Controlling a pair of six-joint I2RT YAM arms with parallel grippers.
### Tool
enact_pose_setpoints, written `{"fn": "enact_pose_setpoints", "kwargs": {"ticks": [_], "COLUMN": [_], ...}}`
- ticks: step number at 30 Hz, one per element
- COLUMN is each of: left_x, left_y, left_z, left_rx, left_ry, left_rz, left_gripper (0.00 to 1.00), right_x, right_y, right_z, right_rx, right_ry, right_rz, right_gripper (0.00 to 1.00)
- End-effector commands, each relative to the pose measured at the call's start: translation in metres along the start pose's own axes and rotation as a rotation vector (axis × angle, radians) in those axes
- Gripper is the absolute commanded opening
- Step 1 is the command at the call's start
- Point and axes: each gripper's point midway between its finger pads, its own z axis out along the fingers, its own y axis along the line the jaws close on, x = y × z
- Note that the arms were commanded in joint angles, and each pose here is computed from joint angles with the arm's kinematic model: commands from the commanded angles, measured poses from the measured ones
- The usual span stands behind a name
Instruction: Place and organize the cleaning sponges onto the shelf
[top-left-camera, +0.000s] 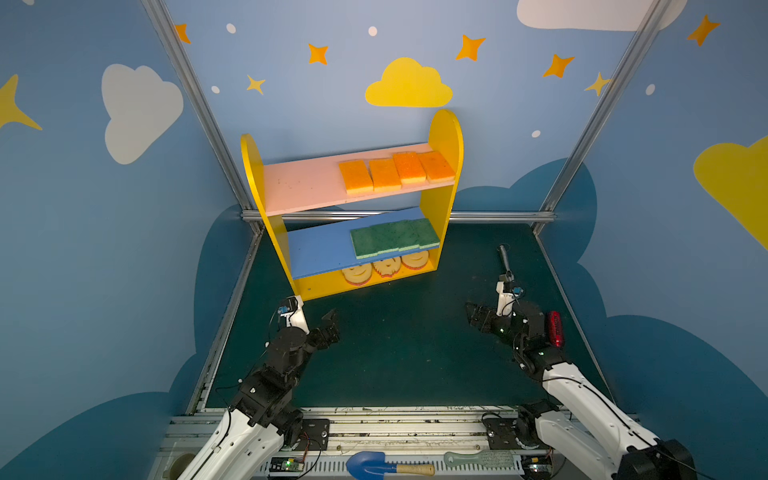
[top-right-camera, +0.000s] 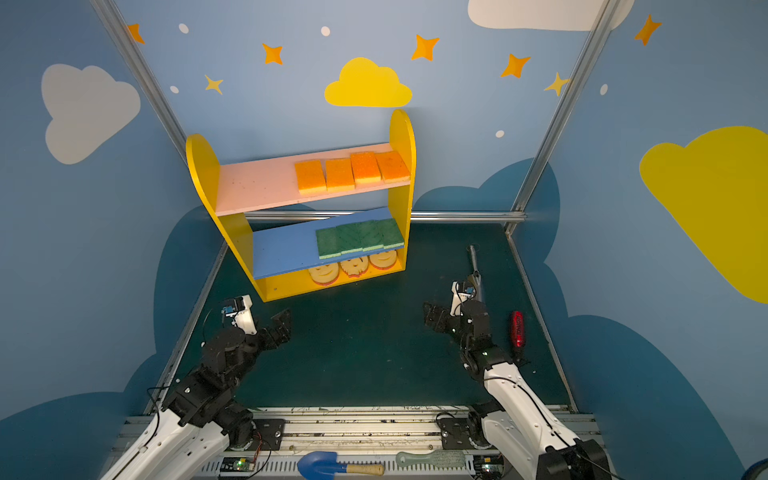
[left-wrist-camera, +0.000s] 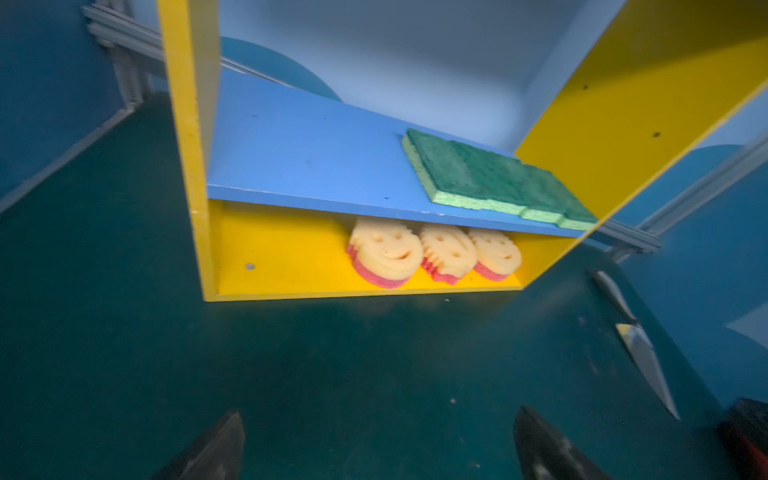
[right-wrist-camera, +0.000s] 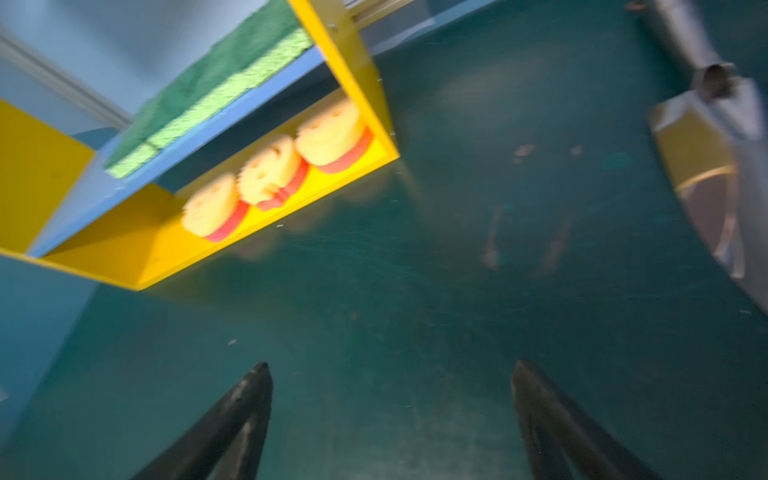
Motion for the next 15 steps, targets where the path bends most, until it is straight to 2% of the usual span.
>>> {"fn": "enact_pose_setpoints", "kwargs": {"ticks": [1,7,9,11,13,15], "left_x": [-0.022,-0.017,-0.016,-0.016,-0.018,-0.017], "left_y": [0.016,0.060,0.078,0.098,0.109,0.114], "left_z": [0.004,0.052,0.071,0.089,0.103,0.119], "left_rx": [-0.089,-0.190,-0.188,-0.196,-0.230,-0.241], "left_ry": [-0.013,0.028,0.014,0.026,0.072,0.098], "left_rz": [0.026,-0.016,-0.063,-0.127,-0.087,-0.016], "left_gripper": [1.00,1.00,1.00,1.00,1.00,1.00], "right_x": [-0.036,-0.052,-0.061,-0.073,-0.079,-0.078], "right_y": [-0.011,-0.042,-0.053,-0.063,-0.074,-0.089], "right_z": [0.001,0.021,0.027,0.027,0.021,0.018], "right_rx": [0.086,0.261,0.308,0.371,0.448,0.505], "right_ry": [-0.154,-0.148,-0.175,-0.180,-0.164,-0.153], "right_rz": [-0.008,-0.078,-0.075,-0.144,-0.234,-0.245], "right_gripper": [0.97,0.97,0.97,0.98,0.98,0.98]}}
